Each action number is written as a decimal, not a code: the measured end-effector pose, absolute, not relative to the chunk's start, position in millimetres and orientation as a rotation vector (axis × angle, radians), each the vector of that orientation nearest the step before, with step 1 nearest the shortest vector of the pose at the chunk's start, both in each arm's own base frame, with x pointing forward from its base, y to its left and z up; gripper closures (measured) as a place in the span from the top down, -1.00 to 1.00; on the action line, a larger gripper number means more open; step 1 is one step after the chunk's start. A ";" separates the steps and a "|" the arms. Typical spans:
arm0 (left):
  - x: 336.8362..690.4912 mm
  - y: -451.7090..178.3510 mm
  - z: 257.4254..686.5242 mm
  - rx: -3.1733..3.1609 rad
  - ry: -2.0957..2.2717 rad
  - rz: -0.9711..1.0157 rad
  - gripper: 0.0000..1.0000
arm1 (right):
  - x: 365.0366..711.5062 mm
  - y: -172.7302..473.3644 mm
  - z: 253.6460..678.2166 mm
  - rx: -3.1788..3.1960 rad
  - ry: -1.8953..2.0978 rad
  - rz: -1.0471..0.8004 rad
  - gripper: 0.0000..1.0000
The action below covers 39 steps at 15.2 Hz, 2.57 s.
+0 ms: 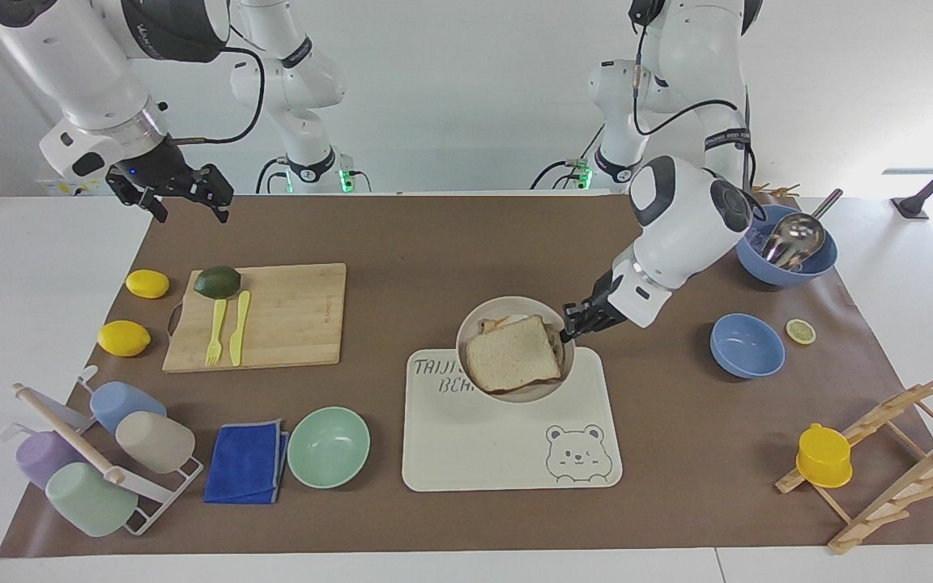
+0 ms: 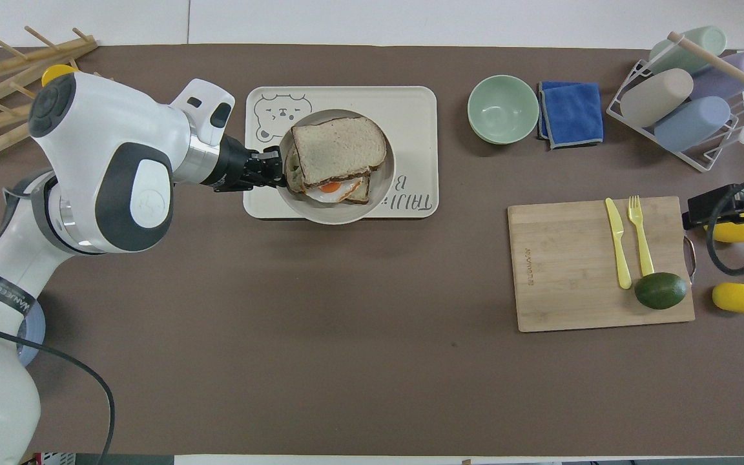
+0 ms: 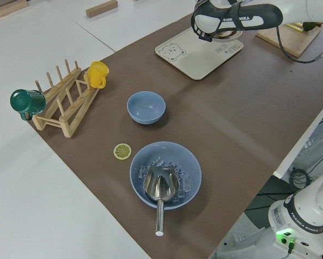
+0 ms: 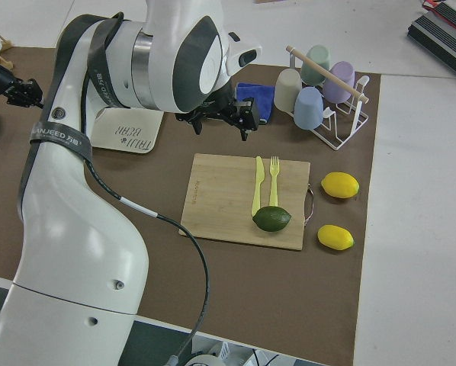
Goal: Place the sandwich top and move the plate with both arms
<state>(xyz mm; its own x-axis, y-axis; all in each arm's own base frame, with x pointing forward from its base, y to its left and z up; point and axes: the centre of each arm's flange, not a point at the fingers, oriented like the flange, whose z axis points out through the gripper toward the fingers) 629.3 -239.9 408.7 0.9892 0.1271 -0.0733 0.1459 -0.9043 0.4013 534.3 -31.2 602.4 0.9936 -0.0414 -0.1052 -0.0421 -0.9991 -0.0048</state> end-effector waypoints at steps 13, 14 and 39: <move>682.8 -239.4 328.9 2.738 0.097 0.035 -0.18 | 534.6 -30.7 602.5 -3.137 0.062 0.162 1.00; 684.0 -236.6 331.1 2.739 0.100 0.036 0.08 | 534.6 -30.3 602.5 -3.138 0.061 0.162 1.00; 538.2 -61.6 588.0 3.152 0.090 -0.133 1.00 | 532.6 -17.4 606.2 -3.134 -0.105 0.167 1.00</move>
